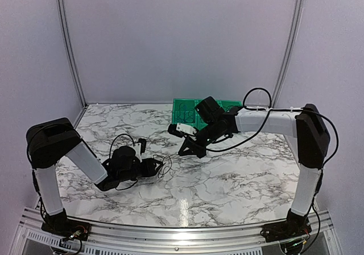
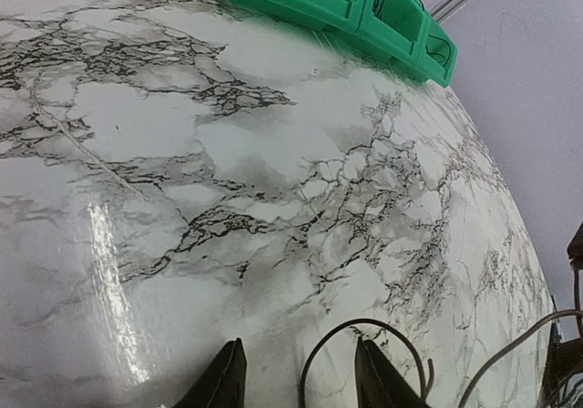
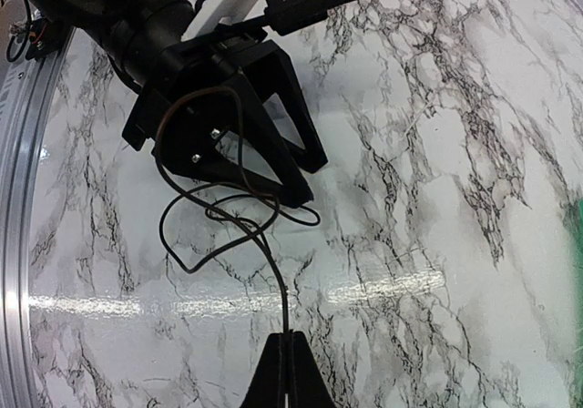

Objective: Untangle the cables

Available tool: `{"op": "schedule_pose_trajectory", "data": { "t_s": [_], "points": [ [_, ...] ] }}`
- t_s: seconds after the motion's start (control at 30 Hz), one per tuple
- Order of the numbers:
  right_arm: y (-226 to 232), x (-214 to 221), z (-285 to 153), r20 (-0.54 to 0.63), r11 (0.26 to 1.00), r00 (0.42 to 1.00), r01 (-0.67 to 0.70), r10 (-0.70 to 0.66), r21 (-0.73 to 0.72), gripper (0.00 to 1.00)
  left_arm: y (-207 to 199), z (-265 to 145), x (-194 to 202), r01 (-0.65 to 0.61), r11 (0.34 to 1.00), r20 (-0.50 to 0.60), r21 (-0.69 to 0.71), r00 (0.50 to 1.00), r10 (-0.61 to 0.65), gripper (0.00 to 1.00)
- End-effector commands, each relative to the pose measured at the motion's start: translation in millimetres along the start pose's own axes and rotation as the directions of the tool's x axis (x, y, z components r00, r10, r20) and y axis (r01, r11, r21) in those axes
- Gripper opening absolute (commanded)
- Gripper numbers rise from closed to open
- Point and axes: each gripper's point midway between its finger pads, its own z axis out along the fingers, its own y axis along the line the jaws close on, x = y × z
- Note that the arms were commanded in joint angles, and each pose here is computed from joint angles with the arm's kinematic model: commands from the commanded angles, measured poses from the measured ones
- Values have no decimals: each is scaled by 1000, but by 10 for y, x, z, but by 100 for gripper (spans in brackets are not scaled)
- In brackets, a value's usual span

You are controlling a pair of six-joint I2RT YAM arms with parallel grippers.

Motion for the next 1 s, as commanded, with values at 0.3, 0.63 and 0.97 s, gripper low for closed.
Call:
{"op": "schedule_pose_trajectory", "data": {
  "t_s": [0.3,0.63,0.97],
  "points": [
    [-46,-328,-304,70,995,995,63,-68,77,0,5,-138,318,27,997,-101,78,995,-20,46],
    [-72,-368,-310,73,996,997,33,-39,80,0,-18,-731,164,-130,991,60,35,990,128,47],
    [-103,-464,-343,92,996,996,-12,5,83,0,-490,-748,155,-447,893,151,41,887,437,55]
  ]
}}
